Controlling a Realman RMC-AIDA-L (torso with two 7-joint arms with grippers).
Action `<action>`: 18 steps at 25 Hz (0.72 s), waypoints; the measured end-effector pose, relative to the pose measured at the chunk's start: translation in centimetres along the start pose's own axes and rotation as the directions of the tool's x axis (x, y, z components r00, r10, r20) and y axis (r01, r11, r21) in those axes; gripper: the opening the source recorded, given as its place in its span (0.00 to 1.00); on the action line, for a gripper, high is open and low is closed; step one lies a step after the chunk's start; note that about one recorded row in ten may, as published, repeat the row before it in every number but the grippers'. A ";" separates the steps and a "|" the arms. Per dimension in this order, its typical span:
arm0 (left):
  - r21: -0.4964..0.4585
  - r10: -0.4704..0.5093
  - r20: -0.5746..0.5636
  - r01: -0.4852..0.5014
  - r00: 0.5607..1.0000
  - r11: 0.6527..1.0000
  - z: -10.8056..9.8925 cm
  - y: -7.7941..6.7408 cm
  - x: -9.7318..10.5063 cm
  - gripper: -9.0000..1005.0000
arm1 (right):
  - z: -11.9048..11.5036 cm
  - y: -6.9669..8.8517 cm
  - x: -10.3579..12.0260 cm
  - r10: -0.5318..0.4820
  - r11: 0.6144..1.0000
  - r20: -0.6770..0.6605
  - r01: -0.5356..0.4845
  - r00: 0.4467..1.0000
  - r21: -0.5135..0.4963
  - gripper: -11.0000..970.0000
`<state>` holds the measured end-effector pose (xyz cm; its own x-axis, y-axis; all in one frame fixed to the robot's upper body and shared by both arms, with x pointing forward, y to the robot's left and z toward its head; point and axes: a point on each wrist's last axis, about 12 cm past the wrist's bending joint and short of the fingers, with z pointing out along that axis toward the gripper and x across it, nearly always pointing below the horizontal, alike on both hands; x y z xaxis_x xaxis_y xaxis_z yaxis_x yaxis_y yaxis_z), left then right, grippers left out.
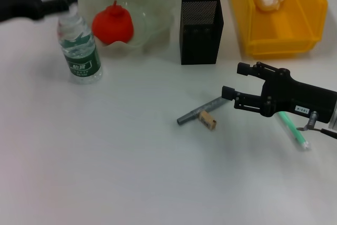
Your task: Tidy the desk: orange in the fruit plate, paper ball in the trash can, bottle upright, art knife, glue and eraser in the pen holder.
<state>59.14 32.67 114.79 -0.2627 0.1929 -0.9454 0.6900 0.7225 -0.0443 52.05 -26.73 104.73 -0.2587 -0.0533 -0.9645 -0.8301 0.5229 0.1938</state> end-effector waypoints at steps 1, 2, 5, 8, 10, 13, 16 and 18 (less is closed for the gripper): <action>0.000 0.000 0.000 0.000 1.000 1.000 0.0 0.0 0.0 0.79 | 0.0 0.0 0.0 0.000 1.000 0.000 0.000 1.000 0.000 0.85; 0.002 -0.008 0.025 0.008 1.000 1.000 -0.2 0.0 -0.2 0.79 | 0.0 0.0 0.0 0.000 1.000 0.000 0.000 1.000 0.000 0.85; 0.071 -0.042 0.166 0.031 0.985 0.997 -1.8 0.0 -1.8 0.79 | 0.0 0.0 0.0 0.003 1.000 0.000 -0.003 1.000 -0.001 0.85; 0.147 -0.063 0.230 0.029 0.971 0.989 -2.8 -0.4 -2.5 0.79 | 0.0 0.0 0.0 0.013 1.000 0.002 -0.013 1.000 -0.004 0.85; 0.282 -0.088 0.284 0.005 0.955 0.959 -3.8 -1.7 -2.9 0.79 | 0.1 0.0 -0.1 0.017 1.000 0.004 -0.017 1.000 -0.009 0.85; 0.378 -0.087 0.278 -0.026 0.957 0.925 -3.9 -3.0 -2.6 0.79 | 0.2 0.1 -0.4 0.025 1.000 0.013 -0.025 1.000 -0.019 0.85; 0.494 -0.108 0.224 -0.017 0.969 0.869 -2.9 -5.0 -0.7 0.79 | 0.3 0.0 -0.6 0.029 0.999 0.019 -0.028 0.999 -0.025 0.85; 0.510 -0.119 0.205 -0.003 0.972 0.860 -2.6 -5.3 0.0 0.79 | 0.4 0.0 -0.8 0.027 0.999 0.021 -0.026 0.999 -0.028 0.85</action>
<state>53.67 30.56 115.83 -0.1987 -0.0344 -0.9795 0.9381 0.2824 -0.2003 52.48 -26.35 105.39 -0.2707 -0.0218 -0.9624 -0.8367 0.4998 0.2240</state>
